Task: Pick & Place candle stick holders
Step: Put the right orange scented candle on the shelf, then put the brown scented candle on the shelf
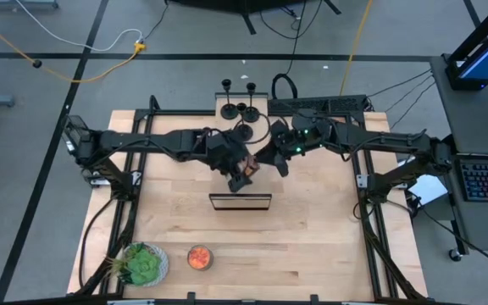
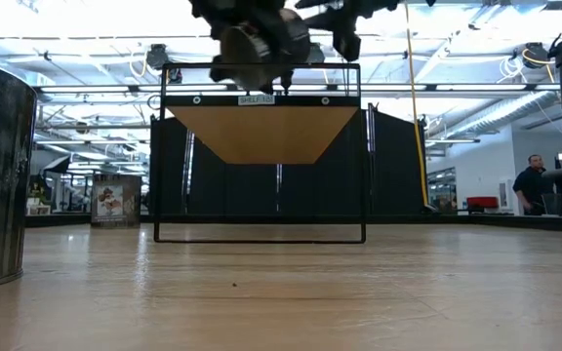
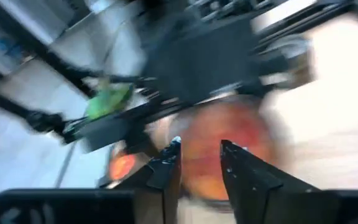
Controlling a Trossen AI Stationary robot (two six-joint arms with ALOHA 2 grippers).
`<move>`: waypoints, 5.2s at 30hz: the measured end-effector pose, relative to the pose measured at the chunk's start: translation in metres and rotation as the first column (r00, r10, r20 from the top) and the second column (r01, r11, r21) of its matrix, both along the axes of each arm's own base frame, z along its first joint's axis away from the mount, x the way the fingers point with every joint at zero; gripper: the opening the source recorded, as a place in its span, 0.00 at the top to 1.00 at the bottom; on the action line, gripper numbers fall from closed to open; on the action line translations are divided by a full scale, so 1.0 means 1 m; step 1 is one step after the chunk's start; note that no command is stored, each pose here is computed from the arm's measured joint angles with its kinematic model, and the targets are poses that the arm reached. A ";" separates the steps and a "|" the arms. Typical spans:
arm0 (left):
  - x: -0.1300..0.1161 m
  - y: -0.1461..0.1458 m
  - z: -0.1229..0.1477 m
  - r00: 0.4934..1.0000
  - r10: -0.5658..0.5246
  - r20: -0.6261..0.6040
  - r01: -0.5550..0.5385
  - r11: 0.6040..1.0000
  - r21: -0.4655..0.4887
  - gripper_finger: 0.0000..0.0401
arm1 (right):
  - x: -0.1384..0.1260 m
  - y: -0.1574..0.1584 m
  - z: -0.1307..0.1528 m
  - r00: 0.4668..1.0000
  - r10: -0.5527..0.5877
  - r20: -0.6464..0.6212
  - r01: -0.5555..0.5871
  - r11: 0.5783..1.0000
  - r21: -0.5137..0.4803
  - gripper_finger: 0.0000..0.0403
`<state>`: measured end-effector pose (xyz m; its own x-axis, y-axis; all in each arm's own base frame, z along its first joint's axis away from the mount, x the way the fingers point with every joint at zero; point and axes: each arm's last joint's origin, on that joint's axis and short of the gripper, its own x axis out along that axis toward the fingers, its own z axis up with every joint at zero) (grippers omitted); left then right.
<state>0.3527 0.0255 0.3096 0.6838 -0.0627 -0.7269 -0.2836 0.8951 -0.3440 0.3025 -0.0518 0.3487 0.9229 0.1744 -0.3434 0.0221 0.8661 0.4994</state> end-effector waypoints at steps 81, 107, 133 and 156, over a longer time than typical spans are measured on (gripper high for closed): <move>-0.048 -0.001 -0.081 0.673 0.470 0.571 -0.676 0.705 0.216 0.09 | -0.127 0.012 -0.012 0.940 -0.228 0.253 0.258 0.962 -0.092 0.74; -0.047 -0.002 -0.079 0.715 0.403 0.571 -0.631 0.725 0.278 0.06 | -0.127 0.012 -0.011 0.940 -0.226 0.257 0.257 0.961 -0.097 0.74; -0.054 0.003 -0.065 0.746 0.333 0.577 -0.593 0.726 0.348 0.03 | -0.127 0.012 -0.012 0.943 -0.215 0.254 0.248 0.963 -0.107 0.74; -0.109 0.001 0.001 0.662 0.297 0.688 -0.632 0.715 0.299 0.03 | -0.127 0.012 -0.012 0.945 -0.212 0.250 0.246 0.962 -0.114 0.74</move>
<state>0.2436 0.0265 0.3102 0.7854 0.6184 -0.0284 -0.6146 0.7735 -0.1550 0.1752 -0.0397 0.3367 0.9892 -0.0858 -0.1192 0.1259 0.9136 0.3867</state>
